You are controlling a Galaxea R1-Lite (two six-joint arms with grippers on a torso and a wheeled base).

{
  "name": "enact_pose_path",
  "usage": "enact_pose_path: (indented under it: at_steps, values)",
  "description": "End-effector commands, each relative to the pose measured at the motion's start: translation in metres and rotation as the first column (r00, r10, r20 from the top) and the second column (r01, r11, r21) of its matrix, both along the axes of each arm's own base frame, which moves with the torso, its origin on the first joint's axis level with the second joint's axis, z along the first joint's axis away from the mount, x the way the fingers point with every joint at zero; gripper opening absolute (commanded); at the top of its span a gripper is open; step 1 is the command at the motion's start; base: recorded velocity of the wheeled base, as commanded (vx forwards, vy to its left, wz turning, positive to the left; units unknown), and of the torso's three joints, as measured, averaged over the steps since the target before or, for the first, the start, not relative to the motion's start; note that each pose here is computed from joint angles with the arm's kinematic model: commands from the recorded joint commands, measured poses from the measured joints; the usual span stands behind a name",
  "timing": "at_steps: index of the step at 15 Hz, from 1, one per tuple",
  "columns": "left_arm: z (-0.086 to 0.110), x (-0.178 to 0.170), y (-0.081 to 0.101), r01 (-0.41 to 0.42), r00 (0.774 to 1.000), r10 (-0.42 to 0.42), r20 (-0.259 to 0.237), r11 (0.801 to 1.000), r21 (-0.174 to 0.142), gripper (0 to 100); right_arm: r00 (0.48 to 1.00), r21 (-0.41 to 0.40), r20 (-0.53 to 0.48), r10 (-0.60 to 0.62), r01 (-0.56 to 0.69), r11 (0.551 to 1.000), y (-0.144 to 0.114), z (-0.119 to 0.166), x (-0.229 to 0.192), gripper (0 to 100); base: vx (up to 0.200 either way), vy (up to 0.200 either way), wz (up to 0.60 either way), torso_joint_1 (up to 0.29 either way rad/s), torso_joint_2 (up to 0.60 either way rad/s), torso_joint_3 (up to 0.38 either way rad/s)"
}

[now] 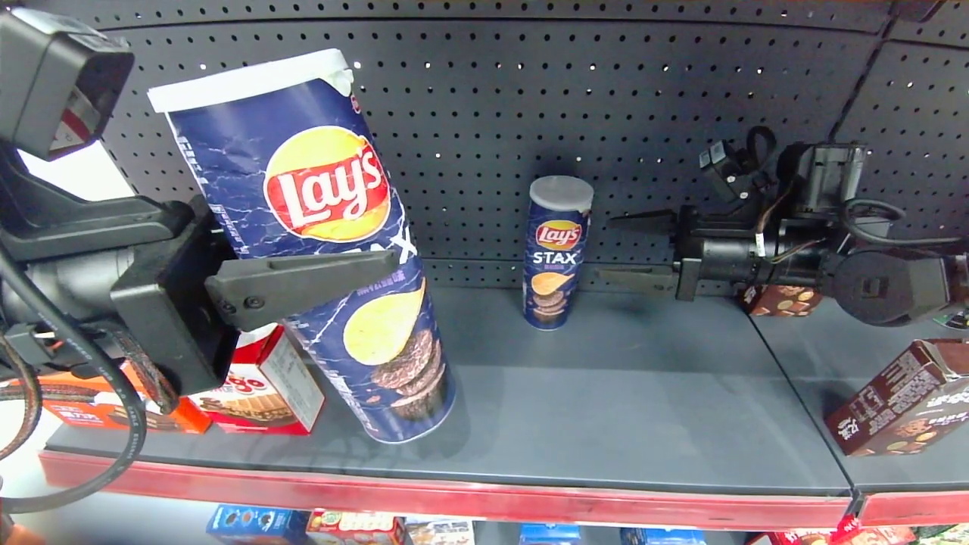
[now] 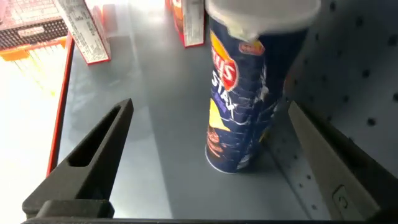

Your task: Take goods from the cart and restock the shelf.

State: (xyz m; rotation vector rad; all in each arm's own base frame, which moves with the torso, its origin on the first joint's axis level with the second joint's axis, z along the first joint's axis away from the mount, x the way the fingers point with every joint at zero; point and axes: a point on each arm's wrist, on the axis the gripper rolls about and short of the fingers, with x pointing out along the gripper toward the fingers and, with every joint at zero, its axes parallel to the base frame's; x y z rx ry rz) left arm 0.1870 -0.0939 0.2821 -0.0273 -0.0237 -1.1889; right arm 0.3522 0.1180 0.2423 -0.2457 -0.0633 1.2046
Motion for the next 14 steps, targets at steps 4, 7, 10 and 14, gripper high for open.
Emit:
enact_pose_path:
  at_steps: [4, 7, 10, 14]
  values:
    - [0.0, 0.0, 0.0, 0.014, 1.0, -0.014, 0.0, 1.0, 0.001, 0, 1.0, -0.006, -0.027, -0.013, 0.013, 1.0, 0.005, -0.006, 0.02, 100, 0.0, 0.0, 0.0, 0.0, 0.0, 0.0]
    - [-0.001, 0.001, 0.0, 0.014, 1.0, -0.014, -0.002, 1.0, 0.002, 0, 0.999, -0.007, -0.03, -0.012, 0.011, 1.0, 0.009, -0.012, 0.034, 100, 0.0, 0.0, 0.0, 0.0, 0.0, 0.0]
    - [-0.001, 0.0, 0.0, 0.013, 1.0, -0.013, -0.004, 1.0, 0.001, 0, 1.0, -0.007, -0.031, -0.006, 0.005, 1.0, 0.017, -0.021, 0.051, 100, 0.0, 0.0, 0.0, 0.0, 0.0, 0.0]
    - [-0.002, 0.003, 0.003, -0.002, 1.0, 0.003, -0.01, 1.0, 0.003, 0, 0.999, -0.011, -0.049, 0.015, -0.016, 1.0, 0.029, -0.035, 0.06, 100, 0.0, 0.0, 0.0, 0.0, 0.0, 0.0]
